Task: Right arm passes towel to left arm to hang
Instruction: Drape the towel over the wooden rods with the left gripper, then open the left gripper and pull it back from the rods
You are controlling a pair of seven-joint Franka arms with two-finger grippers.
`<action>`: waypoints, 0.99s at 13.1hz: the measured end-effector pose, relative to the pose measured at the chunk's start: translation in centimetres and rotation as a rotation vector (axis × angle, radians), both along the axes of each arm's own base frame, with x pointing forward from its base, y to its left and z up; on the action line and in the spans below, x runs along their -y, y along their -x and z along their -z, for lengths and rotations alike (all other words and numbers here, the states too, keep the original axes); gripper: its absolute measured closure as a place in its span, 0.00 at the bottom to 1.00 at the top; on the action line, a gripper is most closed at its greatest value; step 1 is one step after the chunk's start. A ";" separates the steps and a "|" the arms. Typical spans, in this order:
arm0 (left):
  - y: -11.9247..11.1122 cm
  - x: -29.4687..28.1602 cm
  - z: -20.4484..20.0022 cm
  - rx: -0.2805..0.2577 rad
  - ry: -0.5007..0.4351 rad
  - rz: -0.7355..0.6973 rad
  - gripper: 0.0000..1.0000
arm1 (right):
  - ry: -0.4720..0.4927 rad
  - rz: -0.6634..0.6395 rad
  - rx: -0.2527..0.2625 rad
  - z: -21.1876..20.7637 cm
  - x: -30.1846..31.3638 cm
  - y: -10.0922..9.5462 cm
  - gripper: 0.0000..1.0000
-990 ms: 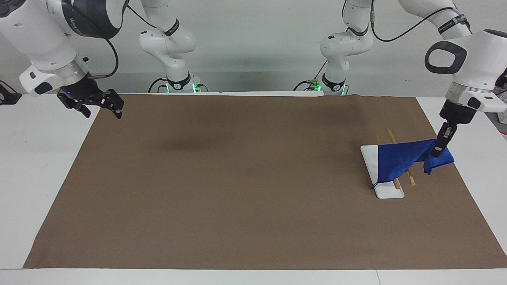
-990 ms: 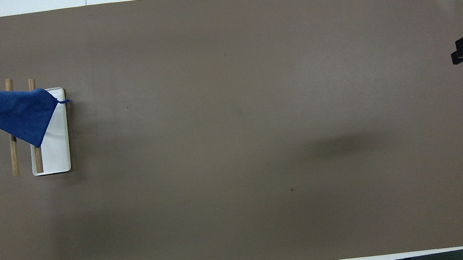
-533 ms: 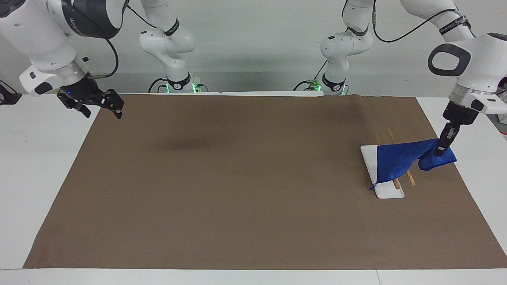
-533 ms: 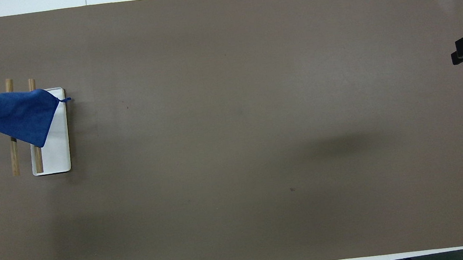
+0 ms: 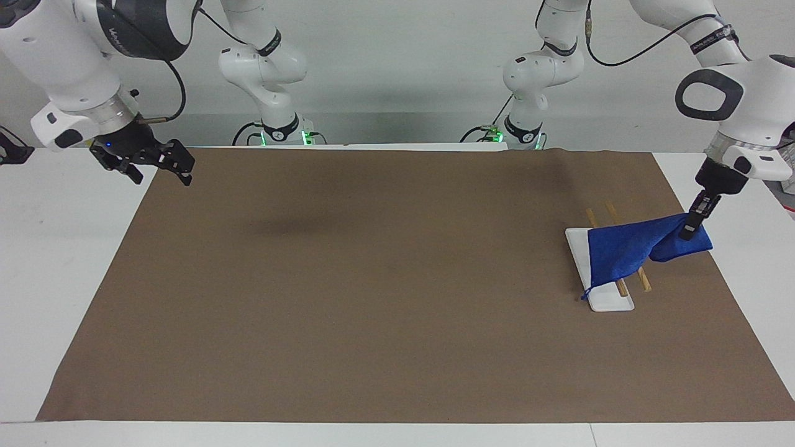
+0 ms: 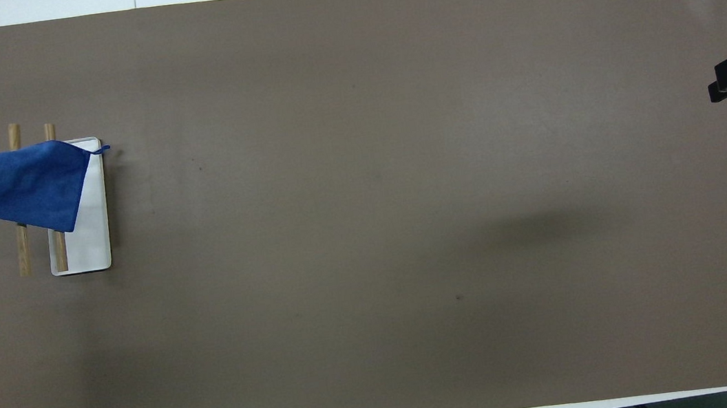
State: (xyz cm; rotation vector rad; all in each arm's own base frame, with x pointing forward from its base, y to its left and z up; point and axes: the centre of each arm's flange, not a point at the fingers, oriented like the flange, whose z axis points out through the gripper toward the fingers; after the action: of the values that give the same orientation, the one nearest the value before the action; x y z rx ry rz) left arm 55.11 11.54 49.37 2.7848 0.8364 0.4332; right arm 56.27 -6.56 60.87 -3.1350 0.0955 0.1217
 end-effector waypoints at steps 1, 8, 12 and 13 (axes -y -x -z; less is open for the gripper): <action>0.4 0.1 0.3 -0.008 0.001 0.005 0.98 | 0.000 0.000 0.000 0.0 0.0 0.0 0.00; 3.5 1.2 2.0 -0.126 -0.008 0.075 0.96 | 0.000 0.000 -0.001 0.0 0.0 0.0 0.00; 4.6 1.4 2.0 -0.166 -0.032 0.115 0.94 | -0.001 0.001 -0.006 0.0 0.0 0.1 0.00; 4.8 1.3 2.2 -0.171 -0.034 0.120 0.90 | -0.001 0.001 -0.006 0.0 0.0 0.1 0.00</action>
State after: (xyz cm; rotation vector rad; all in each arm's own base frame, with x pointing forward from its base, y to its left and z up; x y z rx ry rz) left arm 50.30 10.19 47.15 2.9158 0.6965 0.1936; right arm 56.20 -6.61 60.82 -3.1340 0.0968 0.1311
